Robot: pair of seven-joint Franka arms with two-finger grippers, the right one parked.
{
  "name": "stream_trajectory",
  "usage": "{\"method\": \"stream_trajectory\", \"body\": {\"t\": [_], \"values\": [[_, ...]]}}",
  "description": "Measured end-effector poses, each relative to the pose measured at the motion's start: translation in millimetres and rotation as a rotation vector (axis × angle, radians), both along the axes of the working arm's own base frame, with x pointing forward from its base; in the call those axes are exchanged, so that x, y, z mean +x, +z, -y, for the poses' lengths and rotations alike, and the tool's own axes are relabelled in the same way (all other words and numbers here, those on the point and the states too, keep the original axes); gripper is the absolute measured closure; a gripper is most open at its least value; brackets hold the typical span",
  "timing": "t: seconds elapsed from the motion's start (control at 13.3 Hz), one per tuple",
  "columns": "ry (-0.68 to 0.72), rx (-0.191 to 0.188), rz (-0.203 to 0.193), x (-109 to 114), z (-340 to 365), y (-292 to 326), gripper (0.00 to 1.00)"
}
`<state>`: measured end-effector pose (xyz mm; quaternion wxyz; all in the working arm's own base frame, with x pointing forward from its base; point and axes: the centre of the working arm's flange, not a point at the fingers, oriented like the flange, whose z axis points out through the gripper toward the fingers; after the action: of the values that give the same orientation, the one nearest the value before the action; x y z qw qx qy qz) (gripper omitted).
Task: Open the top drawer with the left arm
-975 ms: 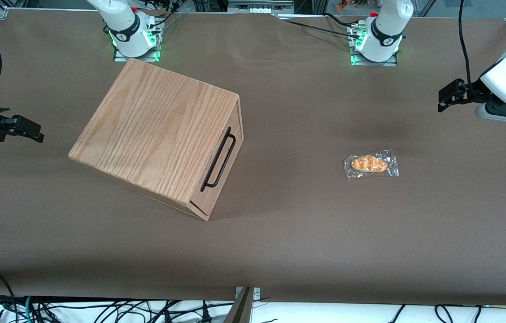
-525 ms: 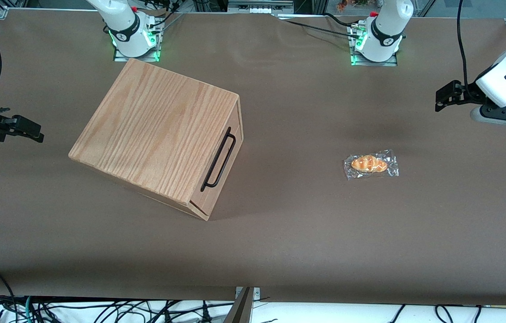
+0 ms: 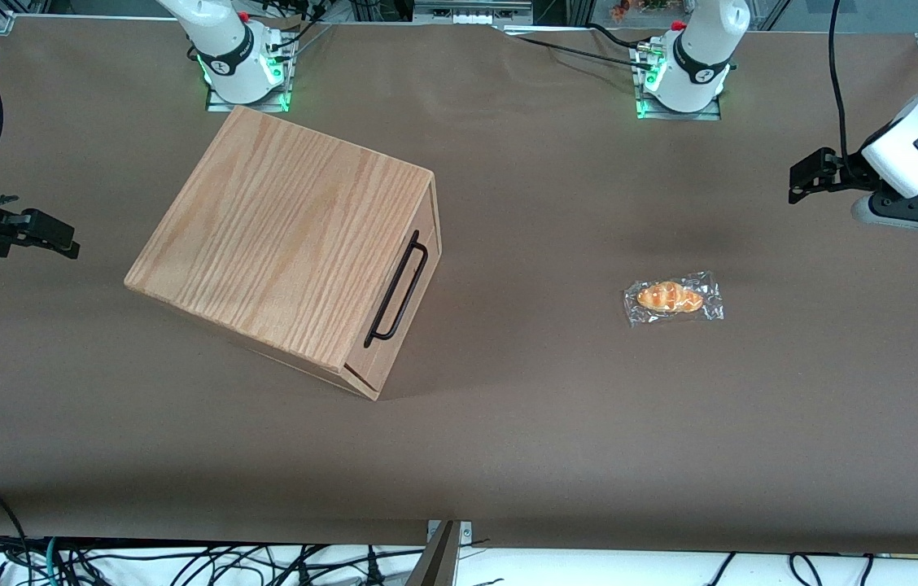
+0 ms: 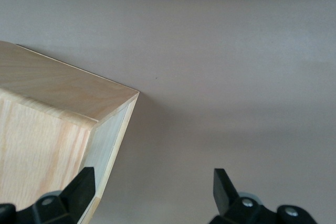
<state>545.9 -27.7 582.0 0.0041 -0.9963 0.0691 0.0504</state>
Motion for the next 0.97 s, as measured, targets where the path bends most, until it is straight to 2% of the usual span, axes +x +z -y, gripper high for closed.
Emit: {"method": "stream_trajectory", "body": {"t": [0.3,0.53,0.6,0.67,0.75,0.9,0.97], "values": [[-0.021,-0.002,-0.018,-2,9,-1,0.00],[-0.134,-0.005,-0.035,-6,74,-11,0.00],[-0.167,-0.020,-0.039,-4,98,-15,0.00],[-0.185,-0.061,-0.042,3,117,-17,0.00],[-0.189,-0.119,-0.048,14,131,-21,0.00],[-0.185,-0.227,-0.081,39,152,-41,0.00],[-0.193,-0.258,-0.080,51,167,-54,0.00]]}}
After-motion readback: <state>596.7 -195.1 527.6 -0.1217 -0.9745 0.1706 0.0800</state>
